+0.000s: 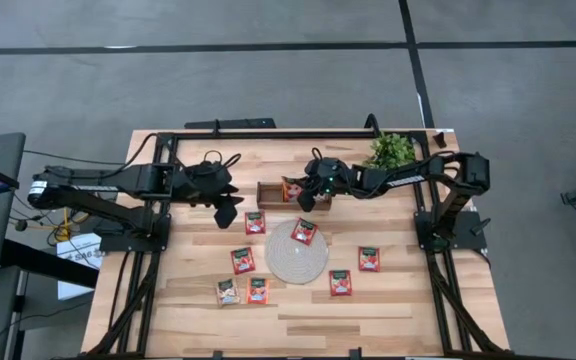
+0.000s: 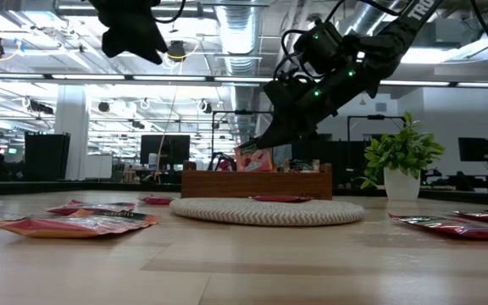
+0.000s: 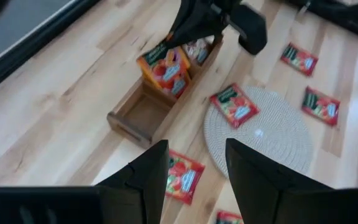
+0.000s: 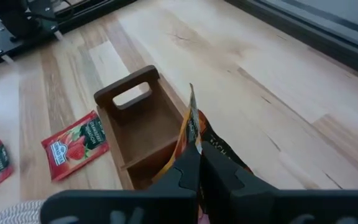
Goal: Pick & Place Tea
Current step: Put the orange tea bag into the middle section of the wooden organizer
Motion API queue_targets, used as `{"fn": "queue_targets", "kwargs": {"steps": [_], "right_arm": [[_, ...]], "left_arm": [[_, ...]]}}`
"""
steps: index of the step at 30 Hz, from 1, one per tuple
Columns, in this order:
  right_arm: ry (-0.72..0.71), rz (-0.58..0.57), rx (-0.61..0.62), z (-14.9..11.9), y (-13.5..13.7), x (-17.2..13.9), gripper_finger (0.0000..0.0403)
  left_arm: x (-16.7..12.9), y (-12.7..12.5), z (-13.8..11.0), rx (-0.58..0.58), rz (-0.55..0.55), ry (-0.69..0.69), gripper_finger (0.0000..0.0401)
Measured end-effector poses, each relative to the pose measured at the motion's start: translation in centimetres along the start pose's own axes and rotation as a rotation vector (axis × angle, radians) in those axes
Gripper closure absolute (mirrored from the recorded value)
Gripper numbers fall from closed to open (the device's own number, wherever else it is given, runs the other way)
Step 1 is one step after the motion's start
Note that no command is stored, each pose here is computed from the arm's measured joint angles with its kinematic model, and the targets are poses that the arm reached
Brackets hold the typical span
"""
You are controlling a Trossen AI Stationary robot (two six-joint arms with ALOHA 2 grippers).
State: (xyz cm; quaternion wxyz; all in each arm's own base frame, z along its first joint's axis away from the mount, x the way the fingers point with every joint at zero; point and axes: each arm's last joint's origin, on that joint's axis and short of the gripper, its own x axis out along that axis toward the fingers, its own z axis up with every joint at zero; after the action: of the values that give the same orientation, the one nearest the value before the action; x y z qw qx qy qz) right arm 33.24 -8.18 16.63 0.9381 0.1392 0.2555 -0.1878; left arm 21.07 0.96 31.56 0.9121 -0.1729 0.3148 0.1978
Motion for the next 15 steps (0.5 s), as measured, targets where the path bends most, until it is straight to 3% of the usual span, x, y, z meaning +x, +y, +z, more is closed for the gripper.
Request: {"fn": "queue_targets", "kwargs": {"steps": [11,15], "right_arm": [[0.004,0.01,-0.025,-0.02,0.02,0.0,0.0402],[0.011,0.007,-0.04,-0.08,-0.05,0.0,0.0385]], "left_arm": [[-0.02,0.0,0.02,0.009,-0.001,-0.002,0.025],[-0.02,0.0,0.02,0.027,-0.001,-0.002,0.025]]}}
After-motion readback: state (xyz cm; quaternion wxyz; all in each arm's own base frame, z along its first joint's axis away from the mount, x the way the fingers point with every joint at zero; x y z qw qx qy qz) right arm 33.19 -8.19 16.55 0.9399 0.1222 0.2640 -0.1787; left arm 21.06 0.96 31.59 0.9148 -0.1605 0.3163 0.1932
